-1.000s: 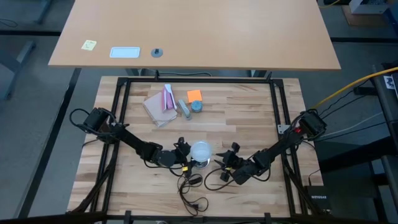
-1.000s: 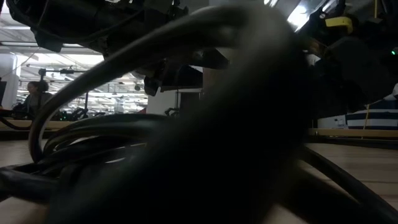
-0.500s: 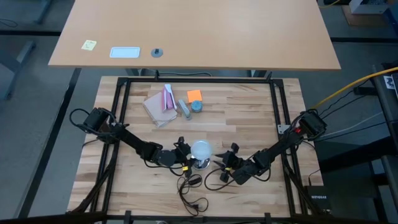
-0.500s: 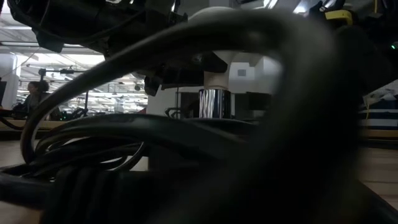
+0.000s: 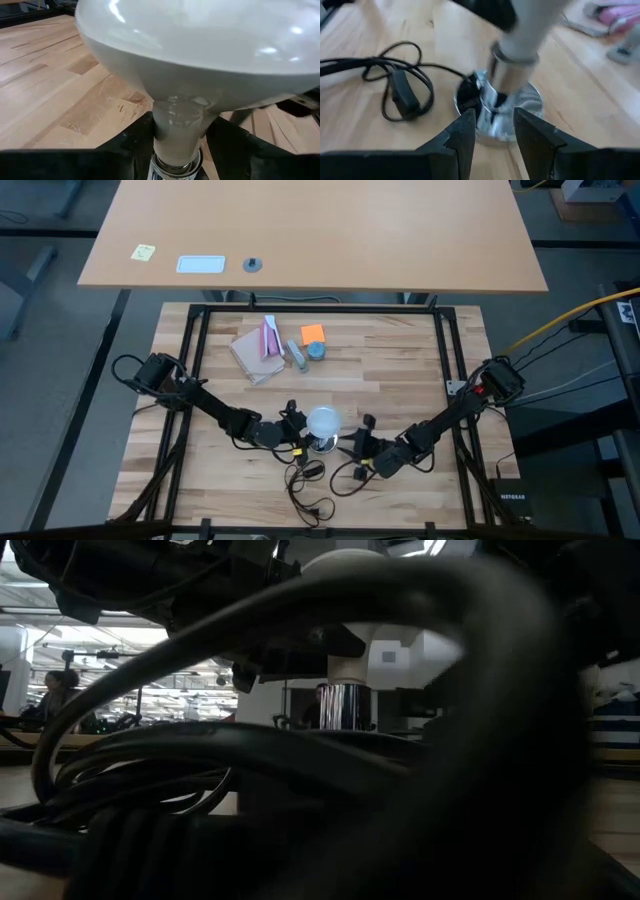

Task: Screw lightbulb
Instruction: Insert the white lightbulb into the silver lamp

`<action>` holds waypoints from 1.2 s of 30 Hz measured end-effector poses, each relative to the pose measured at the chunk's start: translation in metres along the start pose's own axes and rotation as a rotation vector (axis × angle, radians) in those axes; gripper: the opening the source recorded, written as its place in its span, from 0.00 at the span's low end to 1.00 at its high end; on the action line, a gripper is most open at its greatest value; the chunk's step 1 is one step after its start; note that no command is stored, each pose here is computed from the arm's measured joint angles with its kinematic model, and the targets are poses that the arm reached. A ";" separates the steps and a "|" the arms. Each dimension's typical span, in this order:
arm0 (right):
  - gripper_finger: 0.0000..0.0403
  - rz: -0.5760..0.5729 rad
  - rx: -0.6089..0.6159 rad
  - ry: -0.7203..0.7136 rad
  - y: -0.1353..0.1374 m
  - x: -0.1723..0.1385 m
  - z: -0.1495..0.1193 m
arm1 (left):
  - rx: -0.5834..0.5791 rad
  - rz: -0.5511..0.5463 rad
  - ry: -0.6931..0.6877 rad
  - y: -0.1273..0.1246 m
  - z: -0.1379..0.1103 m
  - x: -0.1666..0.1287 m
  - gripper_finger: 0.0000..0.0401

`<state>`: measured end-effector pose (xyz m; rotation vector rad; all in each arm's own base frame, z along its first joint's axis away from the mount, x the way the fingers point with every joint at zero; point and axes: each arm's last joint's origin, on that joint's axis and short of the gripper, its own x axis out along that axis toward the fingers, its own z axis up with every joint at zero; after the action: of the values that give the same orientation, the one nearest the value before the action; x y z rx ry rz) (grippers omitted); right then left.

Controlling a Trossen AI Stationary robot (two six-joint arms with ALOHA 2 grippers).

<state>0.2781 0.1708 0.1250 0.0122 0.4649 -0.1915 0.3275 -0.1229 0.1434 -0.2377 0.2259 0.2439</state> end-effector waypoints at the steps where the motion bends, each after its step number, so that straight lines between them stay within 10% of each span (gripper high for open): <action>1: 0.34 0.000 -0.020 0.000 0.003 0.002 0.001 | 0.001 0.000 0.000 0.000 0.000 0.000 0.39; 15: 0.34 -0.054 -0.149 0.131 0.032 0.035 -0.002 | 0.001 0.000 0.000 0.000 0.000 0.000 0.39; 36: 0.34 -0.307 -0.068 0.220 -0.011 0.057 -0.001 | 0.005 0.006 -0.013 0.000 0.001 0.000 0.40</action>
<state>0.3253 0.1494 0.0991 -0.1064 0.6921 -0.4791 0.3279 -0.1228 0.1446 -0.2301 0.2143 0.2508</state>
